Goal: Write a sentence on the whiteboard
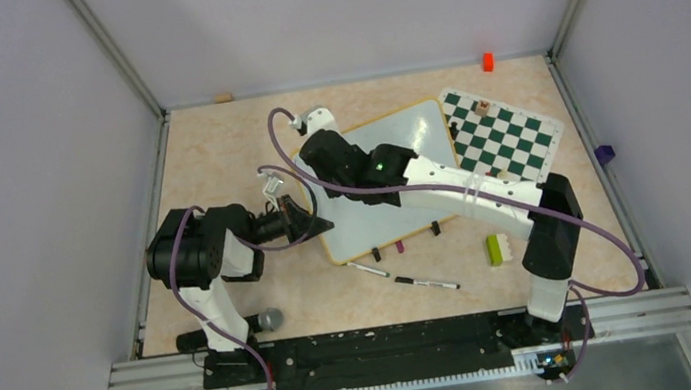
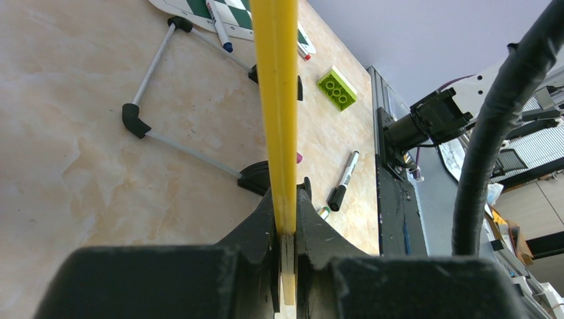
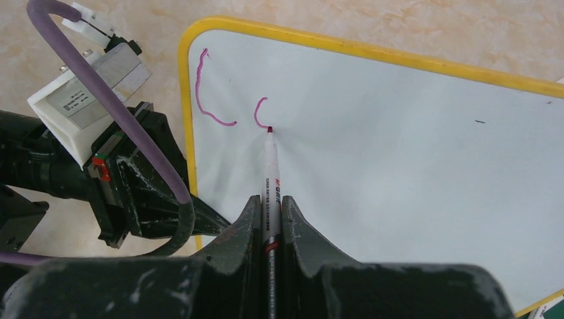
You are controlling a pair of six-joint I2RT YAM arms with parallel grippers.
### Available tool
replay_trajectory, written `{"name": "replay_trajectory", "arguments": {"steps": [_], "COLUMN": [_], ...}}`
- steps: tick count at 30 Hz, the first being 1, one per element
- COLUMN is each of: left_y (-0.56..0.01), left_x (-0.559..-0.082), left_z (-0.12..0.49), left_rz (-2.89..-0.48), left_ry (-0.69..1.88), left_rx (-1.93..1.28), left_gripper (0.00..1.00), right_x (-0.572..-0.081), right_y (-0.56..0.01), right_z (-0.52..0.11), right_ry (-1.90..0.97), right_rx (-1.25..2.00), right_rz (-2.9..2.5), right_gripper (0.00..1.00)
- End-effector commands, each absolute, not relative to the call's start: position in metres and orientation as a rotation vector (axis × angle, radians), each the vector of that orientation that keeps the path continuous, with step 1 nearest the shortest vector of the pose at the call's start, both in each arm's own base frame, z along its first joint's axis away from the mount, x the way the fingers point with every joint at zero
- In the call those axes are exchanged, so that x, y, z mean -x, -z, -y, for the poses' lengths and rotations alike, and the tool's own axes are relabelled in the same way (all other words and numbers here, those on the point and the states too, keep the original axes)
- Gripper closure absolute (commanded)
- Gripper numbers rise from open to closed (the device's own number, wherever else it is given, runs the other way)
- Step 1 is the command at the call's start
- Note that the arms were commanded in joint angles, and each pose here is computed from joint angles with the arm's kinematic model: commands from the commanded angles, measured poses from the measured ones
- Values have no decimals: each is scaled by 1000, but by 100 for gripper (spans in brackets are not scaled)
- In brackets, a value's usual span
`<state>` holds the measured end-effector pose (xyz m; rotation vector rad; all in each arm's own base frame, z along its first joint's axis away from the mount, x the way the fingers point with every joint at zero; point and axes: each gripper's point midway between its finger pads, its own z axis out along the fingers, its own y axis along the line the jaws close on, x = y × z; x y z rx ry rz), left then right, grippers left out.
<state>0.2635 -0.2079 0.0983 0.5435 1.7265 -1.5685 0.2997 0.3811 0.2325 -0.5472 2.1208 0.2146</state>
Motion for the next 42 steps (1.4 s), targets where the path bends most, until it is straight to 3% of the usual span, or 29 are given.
{"name": "replay_trajectory", "arguments": {"steps": [1, 33, 42], "left_y": [-105, -105, -105], "left_x": [-261, -262, -262], "left_z": [213, 213, 214], "left_rz": [-1614, -1612, -1614], "left_ry": [1526, 1525, 1529], "left_rx": [-695, -699, -698], "left_gripper": [100, 100, 100], "right_x": [-310, -317, -306], "right_y": [-254, -259, -296], "right_z": [-368, -400, -388], "right_ry": [-166, -256, -349], "right_rx": [477, 542, 501], "right_rz": [-2075, -2065, -1993], "right_gripper": [100, 100, 100]}}
